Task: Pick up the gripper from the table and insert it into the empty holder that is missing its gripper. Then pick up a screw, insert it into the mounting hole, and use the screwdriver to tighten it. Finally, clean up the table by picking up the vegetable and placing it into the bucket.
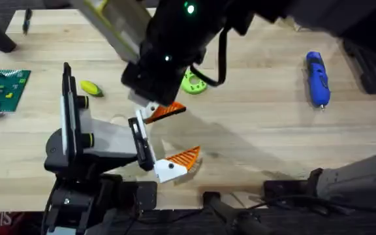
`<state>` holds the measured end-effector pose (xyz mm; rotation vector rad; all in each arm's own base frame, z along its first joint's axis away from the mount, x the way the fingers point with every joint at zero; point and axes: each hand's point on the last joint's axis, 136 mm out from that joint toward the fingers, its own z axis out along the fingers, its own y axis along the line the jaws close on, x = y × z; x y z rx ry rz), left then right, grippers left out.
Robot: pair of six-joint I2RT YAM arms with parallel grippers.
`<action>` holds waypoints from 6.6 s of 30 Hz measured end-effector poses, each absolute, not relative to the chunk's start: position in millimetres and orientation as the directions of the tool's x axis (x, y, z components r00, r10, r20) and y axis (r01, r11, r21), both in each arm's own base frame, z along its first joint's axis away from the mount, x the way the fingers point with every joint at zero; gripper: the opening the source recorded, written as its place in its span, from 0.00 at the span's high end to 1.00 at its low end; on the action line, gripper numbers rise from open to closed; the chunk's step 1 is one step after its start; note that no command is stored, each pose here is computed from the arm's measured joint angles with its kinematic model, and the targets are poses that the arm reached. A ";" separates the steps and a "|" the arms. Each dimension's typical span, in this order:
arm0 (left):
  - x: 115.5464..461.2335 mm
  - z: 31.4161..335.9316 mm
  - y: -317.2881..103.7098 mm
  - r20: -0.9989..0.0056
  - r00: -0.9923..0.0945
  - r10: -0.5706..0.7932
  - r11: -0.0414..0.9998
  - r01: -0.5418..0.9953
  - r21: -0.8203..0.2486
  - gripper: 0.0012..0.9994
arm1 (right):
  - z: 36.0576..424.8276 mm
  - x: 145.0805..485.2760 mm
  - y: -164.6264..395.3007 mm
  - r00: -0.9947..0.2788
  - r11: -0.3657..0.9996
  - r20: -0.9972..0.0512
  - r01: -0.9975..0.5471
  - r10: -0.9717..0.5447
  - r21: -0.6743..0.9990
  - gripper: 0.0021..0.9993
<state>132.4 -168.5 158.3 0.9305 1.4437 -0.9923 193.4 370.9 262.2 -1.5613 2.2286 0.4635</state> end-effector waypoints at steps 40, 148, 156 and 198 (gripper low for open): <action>132.4 158.3 -168.5 -0.995 -0.093 0.020 0.341 0.937 -0.081 0.01 | 257.8 180.3 367.0 -0.310 0.309 -0.448 -0.948 -0.838 0.077 1.00; 131.9 158.3 -168.7 -0.995 -0.094 0.020 0.338 0.938 -0.082 0.01 | 232.4 190.0 375.0 -0.324 0.327 -0.400 -0.943 -0.857 0.064 1.00; 131.9 158.3 -168.7 -0.995 -0.094 0.020 0.338 0.938 -0.082 0.01 | 230.9 188.3 371.9 -0.327 0.328 -0.386 -0.942 -0.862 0.067 1.00; 132.8 158.3 -168.3 -0.995 -0.100 0.018 0.344 0.935 -0.088 0.38 | 215.2 194.3 365.5 -0.351 0.354 -0.355 -0.933 -0.866 0.059 0.17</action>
